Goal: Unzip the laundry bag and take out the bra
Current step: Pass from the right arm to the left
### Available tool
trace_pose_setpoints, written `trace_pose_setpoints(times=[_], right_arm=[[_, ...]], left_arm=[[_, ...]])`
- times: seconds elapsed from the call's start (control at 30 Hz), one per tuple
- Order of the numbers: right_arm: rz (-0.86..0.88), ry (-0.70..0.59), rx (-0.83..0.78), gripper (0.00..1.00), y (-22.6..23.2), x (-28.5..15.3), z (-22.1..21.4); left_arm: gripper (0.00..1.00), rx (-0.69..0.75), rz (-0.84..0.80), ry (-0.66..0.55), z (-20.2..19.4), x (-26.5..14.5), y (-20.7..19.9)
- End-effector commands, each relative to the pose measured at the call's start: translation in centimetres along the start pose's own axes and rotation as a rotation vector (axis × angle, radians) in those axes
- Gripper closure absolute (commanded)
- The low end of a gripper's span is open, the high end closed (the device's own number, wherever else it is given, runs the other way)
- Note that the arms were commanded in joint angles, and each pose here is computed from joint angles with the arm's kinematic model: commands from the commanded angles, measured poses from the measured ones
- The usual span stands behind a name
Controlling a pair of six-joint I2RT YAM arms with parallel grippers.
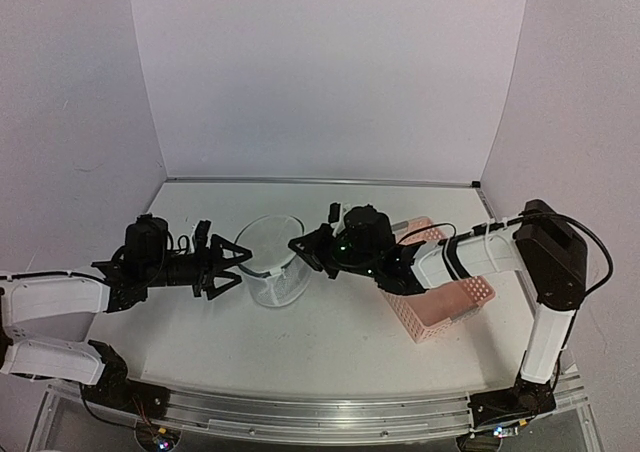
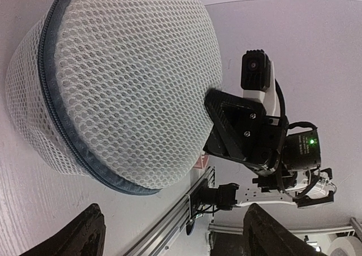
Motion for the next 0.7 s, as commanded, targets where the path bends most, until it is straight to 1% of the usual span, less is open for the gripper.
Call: trace_pose_setpoints(times=[0.0,0.2,0.47,0.67], right_arm=[[0.136,-0.118,0.030,1.00,4.3,0.1,2.4],[0.149,-0.107,0.059,1.00,4.3,0.8,1.6],[0.189,-0.093,0.066,1.00,5.0,1.2,1.3],[0.203,-0.080,0.068,1.00,5.1,1.1,1.0]], left_arm=[[0.16,-0.041,-0.125,-0.046,0.9,-0.1,-2.3],[0.19,-0.101,-0.125,-0.052,0.9,0.3,-1.5],[0.28,-0.182,-0.114,-0.028,1.0,1.5,-0.1],[0.35,-0.196,-0.115,-0.038,1.4,1.9,0.1]])
Point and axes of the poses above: each gripper's point midway between its finger pads, its own x axis out along the fingers, its own y axis along the line the jaws close on, z = x × y, the point moved 1 cm from there along -x, back along the fingers, and after that the axes turned 10 degrees about -x, right-handed, at the moved point
